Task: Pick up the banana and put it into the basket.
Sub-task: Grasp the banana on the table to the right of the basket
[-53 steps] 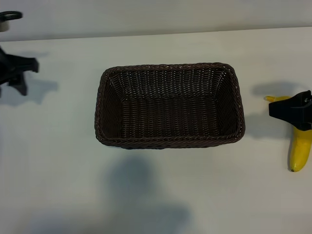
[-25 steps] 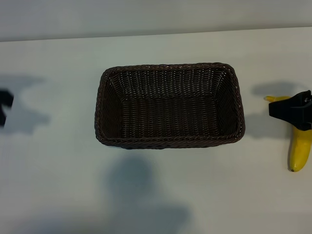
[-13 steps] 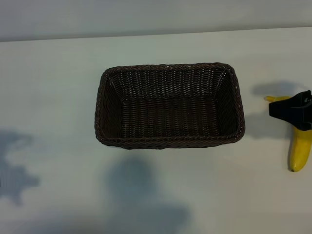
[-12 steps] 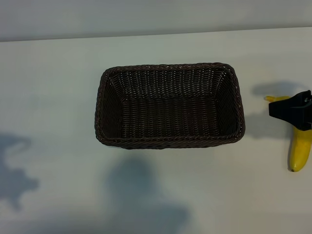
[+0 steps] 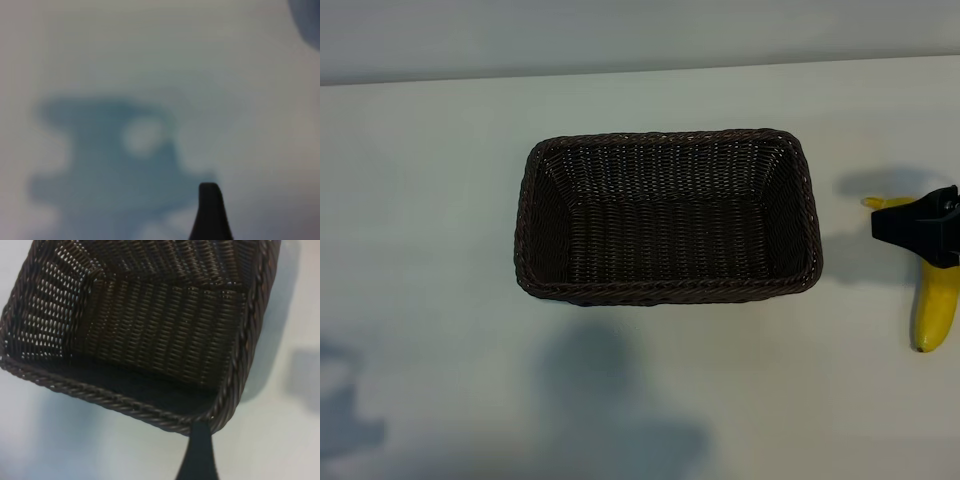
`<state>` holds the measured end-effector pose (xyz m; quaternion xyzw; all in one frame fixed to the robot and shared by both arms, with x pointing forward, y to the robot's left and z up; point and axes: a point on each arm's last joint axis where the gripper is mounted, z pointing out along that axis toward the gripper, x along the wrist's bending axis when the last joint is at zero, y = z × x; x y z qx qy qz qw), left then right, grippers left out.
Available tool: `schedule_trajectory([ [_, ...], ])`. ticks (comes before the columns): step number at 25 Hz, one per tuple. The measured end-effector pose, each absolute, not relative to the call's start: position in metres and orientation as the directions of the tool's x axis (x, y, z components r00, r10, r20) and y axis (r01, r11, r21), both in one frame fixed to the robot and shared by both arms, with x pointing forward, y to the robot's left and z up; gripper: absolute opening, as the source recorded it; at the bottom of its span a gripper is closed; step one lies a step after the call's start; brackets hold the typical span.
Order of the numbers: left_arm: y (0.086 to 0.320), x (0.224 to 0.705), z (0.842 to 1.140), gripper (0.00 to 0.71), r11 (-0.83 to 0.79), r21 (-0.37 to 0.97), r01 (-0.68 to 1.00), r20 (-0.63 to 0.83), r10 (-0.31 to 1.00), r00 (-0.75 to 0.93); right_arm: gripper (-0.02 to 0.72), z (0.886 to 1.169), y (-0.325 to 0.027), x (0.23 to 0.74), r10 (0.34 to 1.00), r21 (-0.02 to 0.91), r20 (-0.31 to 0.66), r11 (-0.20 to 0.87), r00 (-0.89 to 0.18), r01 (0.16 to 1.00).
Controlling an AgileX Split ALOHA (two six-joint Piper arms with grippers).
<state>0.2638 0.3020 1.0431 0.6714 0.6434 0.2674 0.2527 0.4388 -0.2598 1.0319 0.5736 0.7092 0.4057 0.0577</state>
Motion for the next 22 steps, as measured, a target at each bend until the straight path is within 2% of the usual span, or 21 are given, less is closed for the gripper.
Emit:
schedule_trajectory([
  [11, 0.302, 0.23, 1.045, 0.55, -0.043, 0.833, 0.552, 0.038, 0.999, 0.02, 0.593, 1.033, -0.26, 0.439, 0.861, 0.641, 0.387, 0.006, -0.329, 0.768],
  [18, 0.302, 0.228, 1.044, 0.55, -0.043, 0.841, 0.539, 0.038, 0.999, 0.02, 0.593, 1.041, -0.262, 0.449, 0.87, 0.657, 0.386, -0.027, -0.306, 0.753],
  [22, 0.302, 0.228, 1.044, 0.55, -0.043, 0.841, 0.539, 0.038, 0.999, 0.02, 0.593, 1.037, -0.264, 0.469, 0.879, 0.628, 0.38, -0.018, -0.287, 0.778],
])
